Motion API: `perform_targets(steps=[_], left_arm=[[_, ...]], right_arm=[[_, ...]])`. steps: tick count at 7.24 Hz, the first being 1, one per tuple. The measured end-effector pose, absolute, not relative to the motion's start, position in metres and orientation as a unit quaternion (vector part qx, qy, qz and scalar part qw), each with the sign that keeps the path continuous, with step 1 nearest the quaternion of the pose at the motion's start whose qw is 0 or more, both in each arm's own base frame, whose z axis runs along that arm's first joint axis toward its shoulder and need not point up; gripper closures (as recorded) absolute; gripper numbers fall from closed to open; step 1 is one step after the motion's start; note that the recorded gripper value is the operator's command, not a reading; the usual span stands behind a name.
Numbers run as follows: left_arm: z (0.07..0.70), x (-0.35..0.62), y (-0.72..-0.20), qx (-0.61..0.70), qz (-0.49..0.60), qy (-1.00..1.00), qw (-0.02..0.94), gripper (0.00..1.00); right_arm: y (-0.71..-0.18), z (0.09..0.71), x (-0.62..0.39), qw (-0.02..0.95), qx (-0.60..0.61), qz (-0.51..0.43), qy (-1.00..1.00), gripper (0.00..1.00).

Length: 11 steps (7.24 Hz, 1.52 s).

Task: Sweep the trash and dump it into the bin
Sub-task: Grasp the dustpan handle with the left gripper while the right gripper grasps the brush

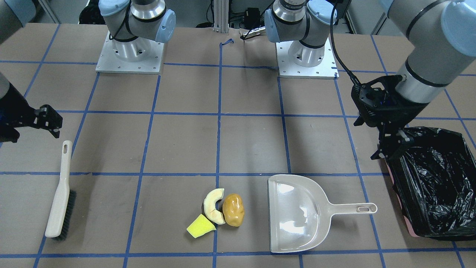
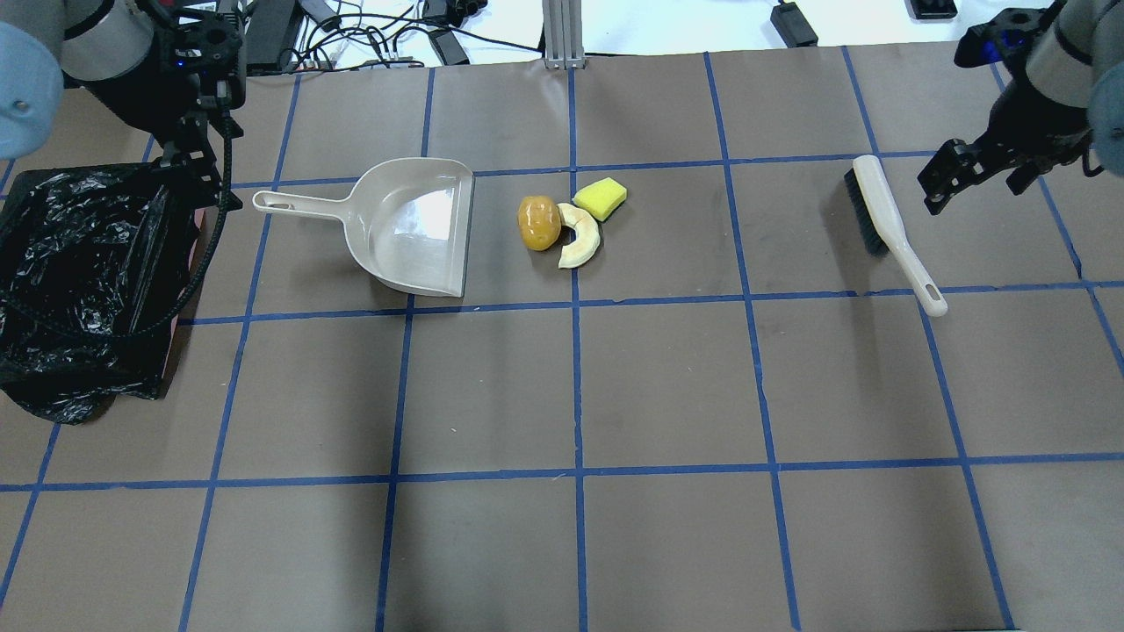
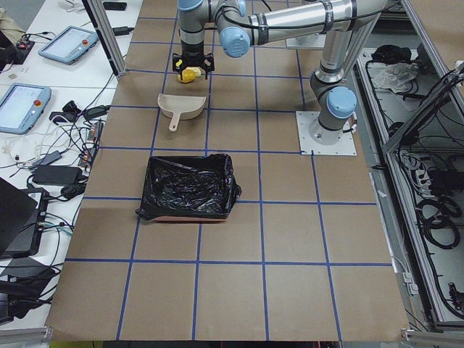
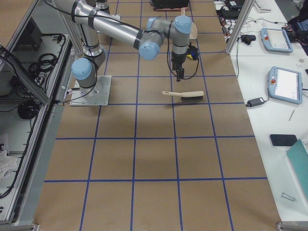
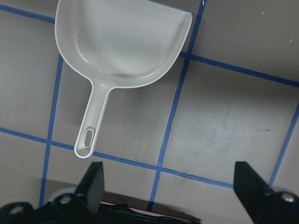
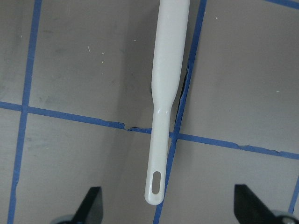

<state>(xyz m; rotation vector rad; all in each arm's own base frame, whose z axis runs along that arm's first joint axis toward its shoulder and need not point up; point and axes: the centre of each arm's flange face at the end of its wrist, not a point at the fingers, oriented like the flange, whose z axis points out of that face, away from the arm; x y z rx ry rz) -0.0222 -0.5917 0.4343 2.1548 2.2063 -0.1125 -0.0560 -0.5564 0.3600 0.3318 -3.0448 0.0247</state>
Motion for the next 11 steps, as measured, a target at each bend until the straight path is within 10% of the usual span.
perform_targets(steps=[11], left_arm=[[0.26, 0.005, -0.683, 0.719, 0.016, 0.695, 0.027, 0.0]], right_arm=[[-0.568, 0.235, -0.087, 0.003, 0.029, -0.076, -0.997, 0.18]])
